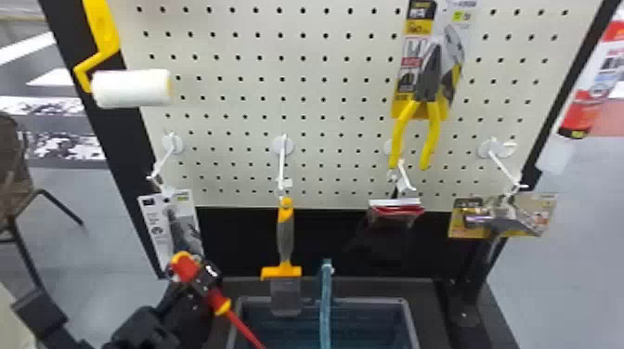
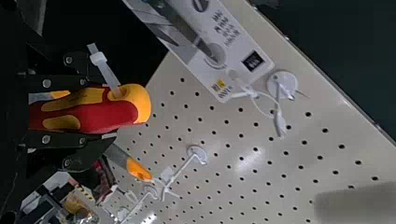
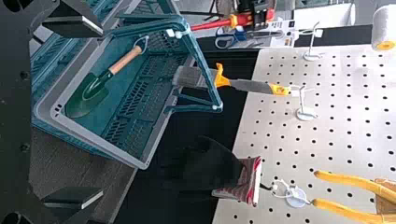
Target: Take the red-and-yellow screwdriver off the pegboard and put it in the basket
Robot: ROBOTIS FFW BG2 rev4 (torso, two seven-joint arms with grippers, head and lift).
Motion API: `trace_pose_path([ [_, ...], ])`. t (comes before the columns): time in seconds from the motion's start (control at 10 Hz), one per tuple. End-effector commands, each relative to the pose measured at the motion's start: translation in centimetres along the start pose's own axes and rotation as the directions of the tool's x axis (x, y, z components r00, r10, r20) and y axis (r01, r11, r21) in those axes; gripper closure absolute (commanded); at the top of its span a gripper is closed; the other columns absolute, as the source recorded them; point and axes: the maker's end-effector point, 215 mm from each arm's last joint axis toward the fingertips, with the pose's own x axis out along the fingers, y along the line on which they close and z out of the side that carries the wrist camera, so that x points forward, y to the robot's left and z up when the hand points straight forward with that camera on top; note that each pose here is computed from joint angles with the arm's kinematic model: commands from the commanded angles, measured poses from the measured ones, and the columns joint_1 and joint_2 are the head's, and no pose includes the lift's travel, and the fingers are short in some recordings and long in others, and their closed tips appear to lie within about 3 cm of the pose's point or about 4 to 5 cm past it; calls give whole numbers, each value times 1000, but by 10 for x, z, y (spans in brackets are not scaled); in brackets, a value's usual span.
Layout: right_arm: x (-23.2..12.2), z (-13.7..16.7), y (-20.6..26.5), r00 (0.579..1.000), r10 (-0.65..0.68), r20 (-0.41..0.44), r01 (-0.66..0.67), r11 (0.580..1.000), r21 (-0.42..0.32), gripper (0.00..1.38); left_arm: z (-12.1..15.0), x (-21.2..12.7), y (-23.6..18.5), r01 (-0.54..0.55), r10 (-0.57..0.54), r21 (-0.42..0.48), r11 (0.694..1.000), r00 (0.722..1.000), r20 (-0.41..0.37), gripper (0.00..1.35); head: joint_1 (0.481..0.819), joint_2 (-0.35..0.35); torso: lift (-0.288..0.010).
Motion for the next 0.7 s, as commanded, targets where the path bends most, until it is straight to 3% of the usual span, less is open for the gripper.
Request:
trace_pose_path([
  [0.0,0,0,0,1000,-1,1,1,1000,1,104,-24,1,1,3,-4,-64,998,1000,-14,1187,549,0,-100],
  [0.3,1,-3,0,1000,-2,1,2,1000,2,104,-60,15,-2,26,-25,-211,977,1000,8,1187,549,0,-100],
  [0.6,3,-5,0,1000,5,1,-5,1000,3,102,-80,32,-10,53,-58,-239,969,998,-10,1187,549,0,-100],
])
